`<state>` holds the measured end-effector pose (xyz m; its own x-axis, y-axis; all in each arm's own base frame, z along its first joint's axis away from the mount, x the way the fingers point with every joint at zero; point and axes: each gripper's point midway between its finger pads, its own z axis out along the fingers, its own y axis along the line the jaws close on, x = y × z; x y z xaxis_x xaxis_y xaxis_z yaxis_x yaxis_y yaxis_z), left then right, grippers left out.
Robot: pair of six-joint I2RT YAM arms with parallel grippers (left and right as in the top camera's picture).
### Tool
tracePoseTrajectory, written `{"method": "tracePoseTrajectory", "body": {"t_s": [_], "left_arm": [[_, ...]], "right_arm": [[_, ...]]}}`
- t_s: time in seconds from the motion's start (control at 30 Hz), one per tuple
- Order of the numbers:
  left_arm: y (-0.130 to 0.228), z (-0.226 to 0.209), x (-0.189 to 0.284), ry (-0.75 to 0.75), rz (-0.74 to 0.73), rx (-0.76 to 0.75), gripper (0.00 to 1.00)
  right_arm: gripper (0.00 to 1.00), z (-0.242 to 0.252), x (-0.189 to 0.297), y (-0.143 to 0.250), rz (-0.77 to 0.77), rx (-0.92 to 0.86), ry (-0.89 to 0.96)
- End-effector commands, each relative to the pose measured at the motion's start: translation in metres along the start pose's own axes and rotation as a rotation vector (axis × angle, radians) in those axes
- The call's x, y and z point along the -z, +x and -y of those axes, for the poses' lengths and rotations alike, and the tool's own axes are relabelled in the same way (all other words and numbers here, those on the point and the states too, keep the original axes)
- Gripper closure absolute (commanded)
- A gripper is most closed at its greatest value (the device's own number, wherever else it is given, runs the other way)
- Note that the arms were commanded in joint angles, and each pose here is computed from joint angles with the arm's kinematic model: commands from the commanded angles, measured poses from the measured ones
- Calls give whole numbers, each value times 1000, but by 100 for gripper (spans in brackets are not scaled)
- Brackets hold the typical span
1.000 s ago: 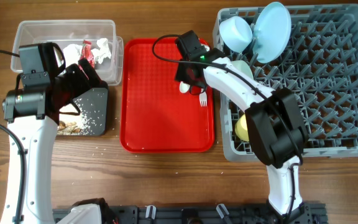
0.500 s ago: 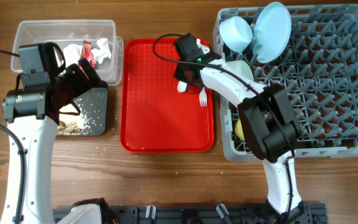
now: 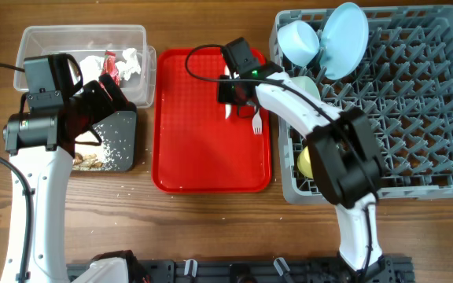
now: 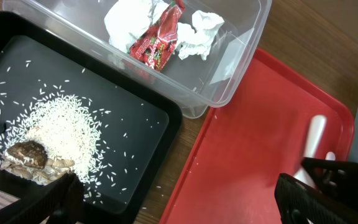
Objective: Sort waste into correct bins and load items into the dishwasher rack
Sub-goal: 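Grasp the white spoon on the red tray with the right gripper, then insert the spoon upright into the rack with the right gripper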
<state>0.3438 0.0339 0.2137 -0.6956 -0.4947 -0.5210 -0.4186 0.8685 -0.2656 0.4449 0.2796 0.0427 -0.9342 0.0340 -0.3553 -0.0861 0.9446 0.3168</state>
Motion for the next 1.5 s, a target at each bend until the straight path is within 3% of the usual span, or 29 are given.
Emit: {"method": "tracePoseTrajectory", "body": {"t_s": [0.0, 0.17, 0.3, 0.53, 0.67, 0.77, 0.83, 0.97, 1.07, 1.2, 1.3, 1.47], "left_arm": [[-6, -2, 3, -7, 18, -1, 0], [-6, -2, 3, -7, 18, -1, 0], [-6, -2, 3, -7, 18, 0, 0], [-6, -2, 3, -7, 18, 0, 0], [-6, -2, 3, -7, 18, -1, 0], [-6, -2, 3, -7, 18, 0, 0], [-6, -2, 3, -7, 18, -1, 0], [-6, -2, 3, -7, 18, -1, 0], [-6, -2, 3, -7, 18, -1, 0], [-6, -2, 3, -7, 18, 0, 0], [-6, -2, 3, -7, 18, -1, 0], [-6, -2, 3, -7, 18, -1, 0]], "right_arm": [[96, -50, 124, -49, 237, 294, -147], [96, -21, 234, -70, 434, 297, -10], [96, 54, 285, -55, 424, 182, 230], [96, 180, 286, 18, 76, -17, 489], [96, 209, 260, 59, -111, 29, 472], [96, 219, 241, 74, -154, 20, 481], [95, 223, 231, 80, -164, 19, 484], [73, 229, 225, 79, -146, 10, 505], [71, 223, 224, 71, -113, -12, 475], [69, 175, 240, 32, 7, 3, 249], [56, 123, 274, -6, 134, 47, 24], [55, 61, 295, -31, 236, 136, -197]]}}
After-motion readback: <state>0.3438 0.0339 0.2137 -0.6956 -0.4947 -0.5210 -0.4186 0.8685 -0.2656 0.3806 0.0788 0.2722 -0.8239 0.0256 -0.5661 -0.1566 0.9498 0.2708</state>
